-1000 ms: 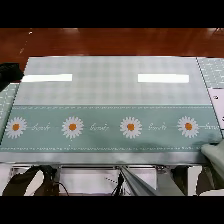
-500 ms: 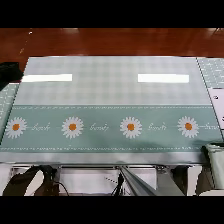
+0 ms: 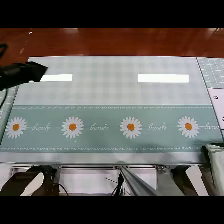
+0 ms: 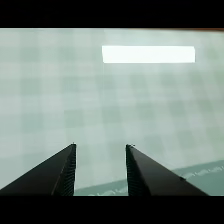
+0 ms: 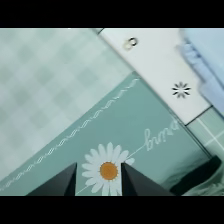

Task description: Fold the shirts.

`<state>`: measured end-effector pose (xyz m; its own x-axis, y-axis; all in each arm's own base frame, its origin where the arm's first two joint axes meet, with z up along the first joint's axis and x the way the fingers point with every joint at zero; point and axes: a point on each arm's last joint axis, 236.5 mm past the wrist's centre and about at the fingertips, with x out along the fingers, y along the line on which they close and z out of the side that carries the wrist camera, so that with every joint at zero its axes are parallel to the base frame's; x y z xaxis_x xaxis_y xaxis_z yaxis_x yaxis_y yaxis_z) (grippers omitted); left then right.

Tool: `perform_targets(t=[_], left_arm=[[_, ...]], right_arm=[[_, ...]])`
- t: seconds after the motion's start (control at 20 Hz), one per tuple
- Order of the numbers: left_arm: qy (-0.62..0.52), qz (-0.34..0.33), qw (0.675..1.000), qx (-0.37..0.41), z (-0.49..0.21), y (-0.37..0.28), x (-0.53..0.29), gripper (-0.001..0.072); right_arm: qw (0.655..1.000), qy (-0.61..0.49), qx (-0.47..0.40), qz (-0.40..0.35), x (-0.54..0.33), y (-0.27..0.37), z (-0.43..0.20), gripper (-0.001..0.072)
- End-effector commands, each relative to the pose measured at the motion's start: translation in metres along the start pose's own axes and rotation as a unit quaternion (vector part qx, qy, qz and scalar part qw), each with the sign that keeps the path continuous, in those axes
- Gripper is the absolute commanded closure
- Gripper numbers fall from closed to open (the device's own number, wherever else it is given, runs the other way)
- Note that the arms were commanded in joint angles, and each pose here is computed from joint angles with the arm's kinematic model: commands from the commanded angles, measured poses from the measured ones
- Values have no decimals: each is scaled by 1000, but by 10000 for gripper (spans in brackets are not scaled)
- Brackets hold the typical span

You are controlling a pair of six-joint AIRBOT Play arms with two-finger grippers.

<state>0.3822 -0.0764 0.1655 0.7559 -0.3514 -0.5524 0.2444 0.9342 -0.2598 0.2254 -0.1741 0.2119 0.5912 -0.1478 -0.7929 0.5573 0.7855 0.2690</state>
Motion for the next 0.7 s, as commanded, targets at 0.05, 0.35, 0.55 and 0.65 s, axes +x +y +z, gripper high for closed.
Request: perform_targets(t=[0.05, 0.35, 0.55, 0.65], left_arm=[[174, -44, 981, 67, -61, -50, 47, 311], [317, 9, 946, 69, -121, -46, 59, -13], [300, 20, 953, 38, -115, -46, 65, -13], [301, 22, 953, 32, -115, -46, 65, -13]], right_arm=[[978, 127, -164, -3, 59, 44, -43, 226], [939, 192, -282, 51, 120, 98, -108, 209], [942, 136, -295, 81, 141, 126, -100, 89], [945, 121, -288, 93, 145, 133, -97, 90]])
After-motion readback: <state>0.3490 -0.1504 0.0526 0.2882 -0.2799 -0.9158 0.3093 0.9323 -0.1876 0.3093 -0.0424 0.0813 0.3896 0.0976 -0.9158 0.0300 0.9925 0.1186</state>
